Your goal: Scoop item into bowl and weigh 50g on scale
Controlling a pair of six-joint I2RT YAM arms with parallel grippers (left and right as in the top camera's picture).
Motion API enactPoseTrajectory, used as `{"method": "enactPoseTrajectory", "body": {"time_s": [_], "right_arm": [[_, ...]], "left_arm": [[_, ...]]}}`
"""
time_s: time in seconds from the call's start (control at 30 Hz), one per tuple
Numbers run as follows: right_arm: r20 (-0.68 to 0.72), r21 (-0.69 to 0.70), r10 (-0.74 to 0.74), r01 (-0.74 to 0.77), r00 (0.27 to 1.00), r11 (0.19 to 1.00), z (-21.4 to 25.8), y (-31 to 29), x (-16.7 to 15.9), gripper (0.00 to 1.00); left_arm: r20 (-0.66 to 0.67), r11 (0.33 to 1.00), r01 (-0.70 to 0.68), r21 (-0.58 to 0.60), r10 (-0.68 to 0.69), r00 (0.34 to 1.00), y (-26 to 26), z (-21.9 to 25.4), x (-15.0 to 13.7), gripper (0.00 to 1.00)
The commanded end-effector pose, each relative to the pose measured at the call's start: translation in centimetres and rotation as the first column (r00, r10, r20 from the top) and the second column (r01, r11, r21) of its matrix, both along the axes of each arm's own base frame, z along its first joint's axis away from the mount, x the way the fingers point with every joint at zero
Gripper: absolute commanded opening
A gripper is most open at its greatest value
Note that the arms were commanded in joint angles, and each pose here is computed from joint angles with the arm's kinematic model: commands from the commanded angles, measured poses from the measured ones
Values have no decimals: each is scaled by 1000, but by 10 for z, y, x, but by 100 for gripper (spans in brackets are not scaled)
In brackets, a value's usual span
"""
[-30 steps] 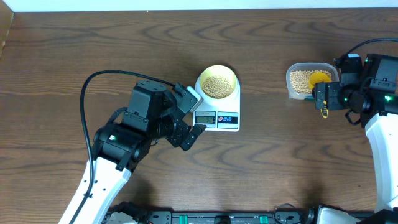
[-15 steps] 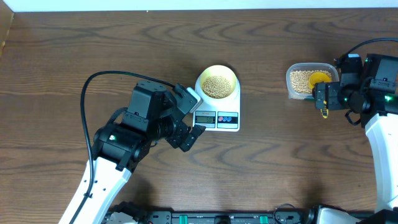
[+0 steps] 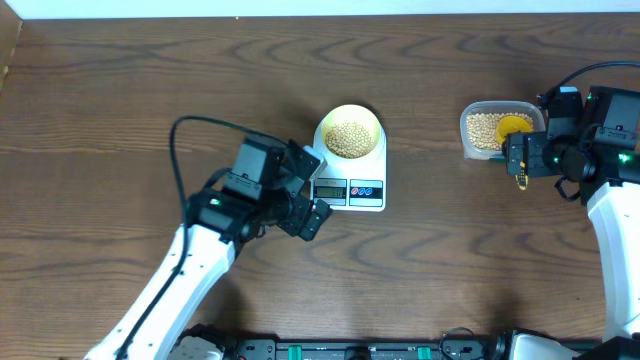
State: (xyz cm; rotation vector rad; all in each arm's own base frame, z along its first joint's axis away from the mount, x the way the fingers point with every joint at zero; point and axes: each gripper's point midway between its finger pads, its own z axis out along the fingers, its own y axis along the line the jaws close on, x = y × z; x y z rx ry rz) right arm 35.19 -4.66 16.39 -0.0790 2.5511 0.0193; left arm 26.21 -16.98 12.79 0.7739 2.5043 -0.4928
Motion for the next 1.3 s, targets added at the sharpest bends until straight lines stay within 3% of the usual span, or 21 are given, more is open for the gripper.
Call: {"method": "enactPoseTrajectory", "body": {"time_s": [0.0,0.37,1.27], "right_arm": [[30,-14,5,-5,1000,1000,12,-3,3,99],[30,-14,5,-5,1000,1000,12,-3,3,99],[30,-14,6,-5,1000,1000,12,-3,3,99]], "left_arm": [[-41,993,-115,32,117,992,4,-26,-2,94],[70,943,-279,181,271,960,7,-54,-11,94],[143,933,-338,126,320,936,3,-43,7,94]]}}
